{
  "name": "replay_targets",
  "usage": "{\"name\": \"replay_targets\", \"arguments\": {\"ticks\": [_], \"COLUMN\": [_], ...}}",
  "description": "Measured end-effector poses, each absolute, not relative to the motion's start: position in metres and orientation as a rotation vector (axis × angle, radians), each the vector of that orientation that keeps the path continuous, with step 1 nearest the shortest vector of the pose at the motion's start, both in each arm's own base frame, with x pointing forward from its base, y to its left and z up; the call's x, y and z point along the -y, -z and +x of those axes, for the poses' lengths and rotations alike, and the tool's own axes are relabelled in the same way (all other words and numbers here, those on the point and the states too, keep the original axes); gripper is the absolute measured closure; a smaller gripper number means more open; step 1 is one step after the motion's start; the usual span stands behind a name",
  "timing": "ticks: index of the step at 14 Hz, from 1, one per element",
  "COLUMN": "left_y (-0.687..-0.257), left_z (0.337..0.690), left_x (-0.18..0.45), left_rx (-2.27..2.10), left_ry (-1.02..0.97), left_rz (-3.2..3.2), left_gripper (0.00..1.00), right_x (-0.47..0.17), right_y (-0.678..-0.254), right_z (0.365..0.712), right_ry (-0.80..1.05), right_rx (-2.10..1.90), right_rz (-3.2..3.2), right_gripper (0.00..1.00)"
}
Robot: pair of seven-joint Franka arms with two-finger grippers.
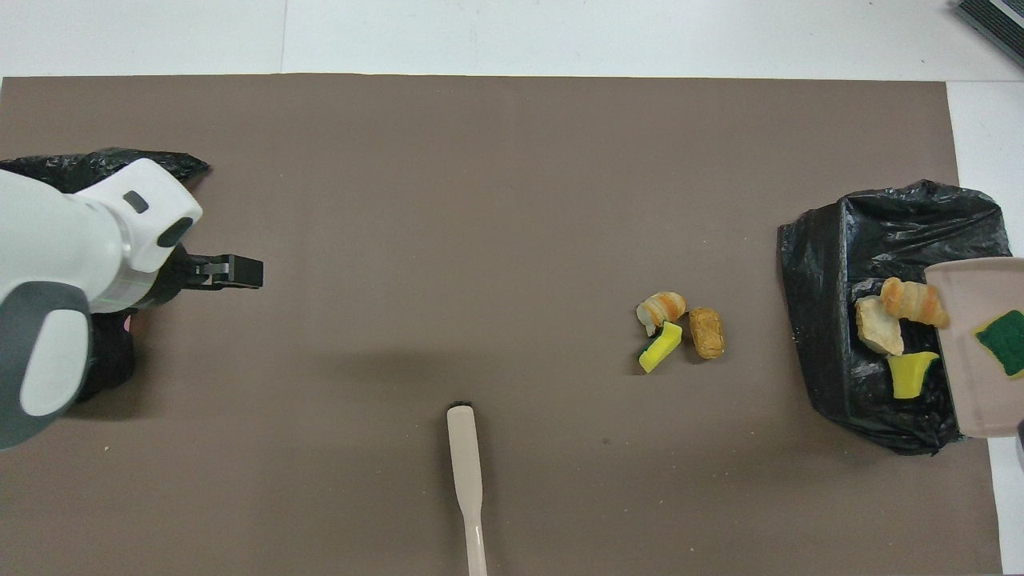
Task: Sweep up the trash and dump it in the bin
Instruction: 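Tilt the dustpan over the bag with the right gripper to dump trash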
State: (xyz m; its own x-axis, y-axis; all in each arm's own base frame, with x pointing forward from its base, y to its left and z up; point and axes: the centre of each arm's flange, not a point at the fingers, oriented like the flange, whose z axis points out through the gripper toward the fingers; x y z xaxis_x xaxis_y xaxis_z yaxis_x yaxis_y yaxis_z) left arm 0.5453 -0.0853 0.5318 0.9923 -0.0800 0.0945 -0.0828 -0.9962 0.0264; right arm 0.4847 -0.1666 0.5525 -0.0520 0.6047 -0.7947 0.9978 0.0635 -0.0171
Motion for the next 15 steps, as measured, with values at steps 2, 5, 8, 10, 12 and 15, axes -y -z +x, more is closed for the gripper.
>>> {"name": "replay_targets", "arguments": {"ticks": [2,5,8,10,12,15], "left_y": [-0.542,-0.55,-0.552,-0.552,-0.564,-0.598], "left_z": [0.552,0.555,0.554,0.553,0.553,0.548], "left_x": [0.049,0.003,-0.033,-0.041,-0.034,-0.016], "left_rx": [0.21,0.255,0.202,0.178,0.118,0.002], "left_ry": [-0.167,-0.172,-0.158,-0.153,-0.138,-0.098], "left_rz": [3.108,3.115,3.124,3.124,3.124,3.124], "left_gripper": [0.0,0.0,0.0,0.0,0.0,0.0], "right_x": [0.153,0.146,0.11,0.1,0.095,0.096], "right_y": [-0.554,-0.554,-0.547,-0.545,-0.552,-0.558], "right_z": [0.487,0.487,0.491,0.493,0.495,0.493], "right_ry": [0.868,0.929,1.018,1.044,1.074,1.113], "right_rx": [-1.721,-1.707,-1.647,-1.631,-1.6,-1.565], "right_rz": [1.56,1.517,1.485,1.465,1.405,1.391], "right_gripper": [0.68,0.68,0.68,0.68,0.68,0.68]}}
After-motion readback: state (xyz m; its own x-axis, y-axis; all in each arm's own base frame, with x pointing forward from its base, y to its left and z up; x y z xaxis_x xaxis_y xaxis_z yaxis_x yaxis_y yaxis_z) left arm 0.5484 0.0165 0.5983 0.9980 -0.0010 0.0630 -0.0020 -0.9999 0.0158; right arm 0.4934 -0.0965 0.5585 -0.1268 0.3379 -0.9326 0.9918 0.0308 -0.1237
